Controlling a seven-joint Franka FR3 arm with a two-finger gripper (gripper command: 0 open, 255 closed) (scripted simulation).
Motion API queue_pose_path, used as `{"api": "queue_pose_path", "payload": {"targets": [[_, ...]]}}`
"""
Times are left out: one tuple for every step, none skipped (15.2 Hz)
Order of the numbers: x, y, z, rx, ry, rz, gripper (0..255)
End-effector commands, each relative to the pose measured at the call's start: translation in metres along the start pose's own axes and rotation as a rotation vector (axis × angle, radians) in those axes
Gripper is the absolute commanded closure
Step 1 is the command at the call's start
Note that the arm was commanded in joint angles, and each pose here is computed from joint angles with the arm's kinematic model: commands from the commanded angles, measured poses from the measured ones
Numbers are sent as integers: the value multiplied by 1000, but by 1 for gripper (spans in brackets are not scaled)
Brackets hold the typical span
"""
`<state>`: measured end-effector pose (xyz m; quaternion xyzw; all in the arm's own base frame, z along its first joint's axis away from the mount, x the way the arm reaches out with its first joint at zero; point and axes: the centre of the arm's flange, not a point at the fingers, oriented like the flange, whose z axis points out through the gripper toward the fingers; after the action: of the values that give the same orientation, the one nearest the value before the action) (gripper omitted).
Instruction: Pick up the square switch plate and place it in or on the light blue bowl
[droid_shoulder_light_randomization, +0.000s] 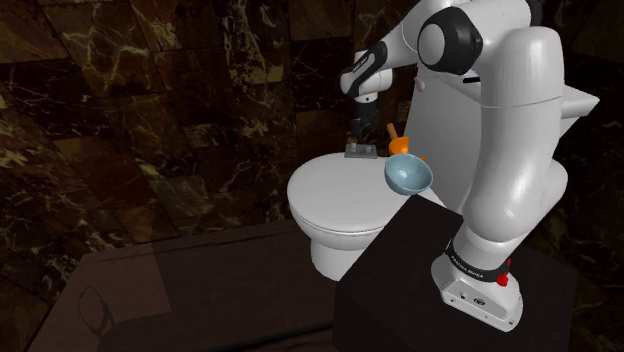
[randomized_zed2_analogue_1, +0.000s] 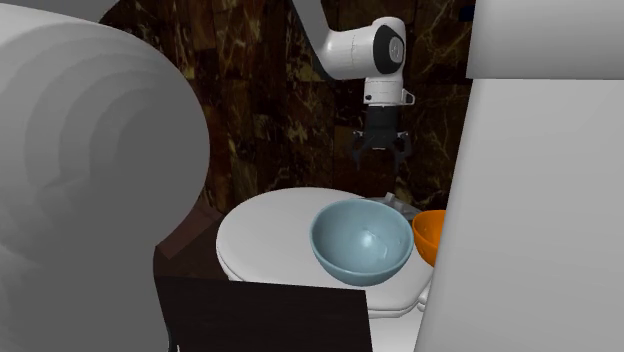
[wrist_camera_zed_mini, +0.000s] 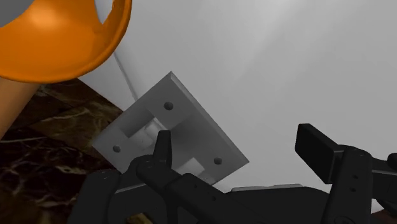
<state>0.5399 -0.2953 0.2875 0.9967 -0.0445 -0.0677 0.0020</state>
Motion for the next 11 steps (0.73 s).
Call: {"api": "queue_pose_path", "payload": {"targets": [[11,20,15,1,-5,14,0],[18,29,22,1,-8,21,0],[25,38,30,2,-11,29,0],[31,47,37,2,-14,36,0],[37,56,45,3,-16,43,0],[44,65,53,3,-19,50,0],[47,69,57,3,-20,54,0],[47,69,62,3,-20,54,0],[47,69,67,3,-20,54,0],[47,69,73,3,-20,54,0],[47,69,78,3,-20,54,0]]}}
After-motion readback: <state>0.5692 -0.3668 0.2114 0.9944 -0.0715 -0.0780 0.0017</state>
